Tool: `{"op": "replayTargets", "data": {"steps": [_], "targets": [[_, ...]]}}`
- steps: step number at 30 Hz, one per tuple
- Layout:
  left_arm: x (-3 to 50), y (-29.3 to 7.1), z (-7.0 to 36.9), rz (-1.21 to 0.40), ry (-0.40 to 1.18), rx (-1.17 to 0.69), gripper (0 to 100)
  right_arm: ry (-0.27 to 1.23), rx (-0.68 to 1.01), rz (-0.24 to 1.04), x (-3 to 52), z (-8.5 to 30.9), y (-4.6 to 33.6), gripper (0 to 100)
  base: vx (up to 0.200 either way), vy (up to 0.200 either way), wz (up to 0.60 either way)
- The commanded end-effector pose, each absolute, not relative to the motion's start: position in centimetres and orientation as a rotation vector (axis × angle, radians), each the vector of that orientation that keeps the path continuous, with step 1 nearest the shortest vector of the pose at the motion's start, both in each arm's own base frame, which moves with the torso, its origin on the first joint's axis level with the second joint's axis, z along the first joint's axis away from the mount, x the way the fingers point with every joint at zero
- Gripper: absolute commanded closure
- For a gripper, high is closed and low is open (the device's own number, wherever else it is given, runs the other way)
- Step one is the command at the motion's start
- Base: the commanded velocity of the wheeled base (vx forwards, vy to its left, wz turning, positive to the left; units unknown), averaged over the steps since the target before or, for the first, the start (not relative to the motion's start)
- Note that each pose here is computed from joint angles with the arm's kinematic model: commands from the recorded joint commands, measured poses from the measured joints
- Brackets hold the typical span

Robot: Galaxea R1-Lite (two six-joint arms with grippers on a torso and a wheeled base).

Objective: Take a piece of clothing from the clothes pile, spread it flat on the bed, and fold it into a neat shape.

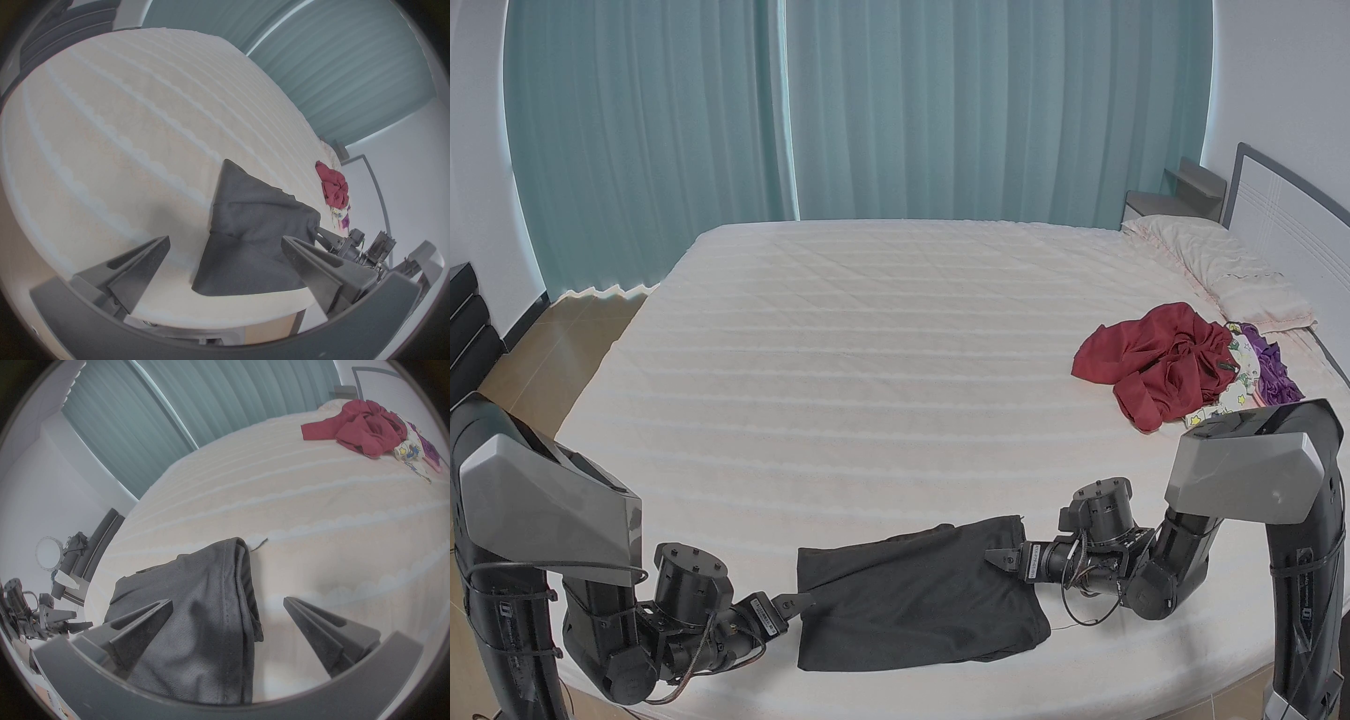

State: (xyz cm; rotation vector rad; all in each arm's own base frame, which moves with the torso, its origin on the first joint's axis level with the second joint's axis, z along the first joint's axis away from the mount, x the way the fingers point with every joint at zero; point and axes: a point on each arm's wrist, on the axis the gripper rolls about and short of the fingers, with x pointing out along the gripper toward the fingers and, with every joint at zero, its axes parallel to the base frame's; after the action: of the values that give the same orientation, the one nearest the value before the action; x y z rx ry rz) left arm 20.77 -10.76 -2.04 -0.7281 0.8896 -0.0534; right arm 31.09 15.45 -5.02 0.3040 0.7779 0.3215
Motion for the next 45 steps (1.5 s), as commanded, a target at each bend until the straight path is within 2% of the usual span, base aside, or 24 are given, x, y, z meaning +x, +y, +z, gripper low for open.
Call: {"op": "replayTargets", "data": {"steps": [1, 5, 24, 35, 45], "targets": [[21.9, -12.1, -3.2, -0.080, 0.864, -0.639, 0, 0.810, 0.279, 0.320, 29.6, -7.5, 14.9, 0, 0.000, 0.000, 0.00], [22.5, -12.6, -4.2, -0.097, 0.855, -0.551, 0, 0.807, 0.290, 0.376, 28.8, -7.4, 15.1, 0, 0.000, 0.000, 0.00], [25.6, -15.0, -6.8, -0.177, 0.808, -0.436, 0, 0.789, 0.282, 0.455, 28.4, -8.1, 17.3, 0, 0.000, 0.000, 0.00], [26.0, -16.7, -7.1, -0.220, 0.771, -0.394, 0, 0.812, 0.278, 0.472, 28.6, -8.1, 18.1, 0, 0.000, 0.000, 0.00], [25.5, -16.3, -7.2, -0.205, 0.791, -0.388, 0, 0.813, 0.281, 0.459, 28.5, -8.1, 17.9, 0, 0.000, 0.000, 0.00]]}}
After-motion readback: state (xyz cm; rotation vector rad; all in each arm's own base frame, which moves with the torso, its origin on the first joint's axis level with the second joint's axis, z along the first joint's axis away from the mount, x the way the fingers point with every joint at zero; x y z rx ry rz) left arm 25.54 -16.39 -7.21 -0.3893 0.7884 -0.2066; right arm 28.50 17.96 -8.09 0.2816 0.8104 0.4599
